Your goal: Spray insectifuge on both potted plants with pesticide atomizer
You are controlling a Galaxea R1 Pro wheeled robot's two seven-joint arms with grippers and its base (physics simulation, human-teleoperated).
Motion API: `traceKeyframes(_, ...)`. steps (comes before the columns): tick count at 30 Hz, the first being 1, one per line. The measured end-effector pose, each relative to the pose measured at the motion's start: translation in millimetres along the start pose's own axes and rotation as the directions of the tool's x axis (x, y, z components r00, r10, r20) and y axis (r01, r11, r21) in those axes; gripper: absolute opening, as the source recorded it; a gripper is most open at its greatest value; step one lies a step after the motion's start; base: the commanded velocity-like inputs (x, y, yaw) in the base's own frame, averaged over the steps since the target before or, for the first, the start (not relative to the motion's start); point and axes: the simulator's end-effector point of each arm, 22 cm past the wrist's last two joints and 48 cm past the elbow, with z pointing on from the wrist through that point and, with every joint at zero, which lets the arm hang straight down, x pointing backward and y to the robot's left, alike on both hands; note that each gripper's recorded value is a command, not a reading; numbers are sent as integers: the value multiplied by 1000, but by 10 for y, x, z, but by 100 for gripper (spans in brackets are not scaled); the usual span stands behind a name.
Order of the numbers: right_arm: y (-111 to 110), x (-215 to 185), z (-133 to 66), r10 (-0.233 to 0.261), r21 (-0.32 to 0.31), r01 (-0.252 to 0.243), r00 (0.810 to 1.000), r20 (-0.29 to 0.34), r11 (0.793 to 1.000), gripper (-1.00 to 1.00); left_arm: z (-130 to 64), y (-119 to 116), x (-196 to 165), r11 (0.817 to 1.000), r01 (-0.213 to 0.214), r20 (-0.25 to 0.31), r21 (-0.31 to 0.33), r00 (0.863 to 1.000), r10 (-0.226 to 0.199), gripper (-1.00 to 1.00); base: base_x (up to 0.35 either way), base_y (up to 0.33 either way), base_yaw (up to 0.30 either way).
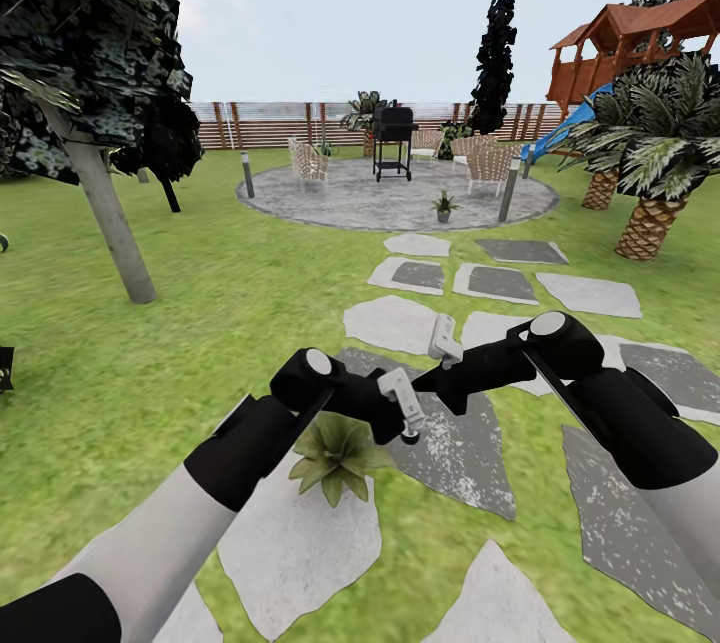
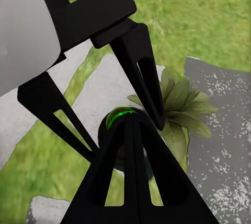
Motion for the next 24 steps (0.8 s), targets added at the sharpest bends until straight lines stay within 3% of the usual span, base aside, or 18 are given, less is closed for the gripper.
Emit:
traceKeyframes(18,3,3,3,0,-1,0,1000,-1,1000,-100,14,-23,-52,1000,-1,8,4,1000,1,-100,0,0,0)
traceKeyframes(24,5,12,5,0,-1,0,1000,-3,1000,-100,-54,160,174,999,34,-20,-28,999,-34,-100,0,0,0)
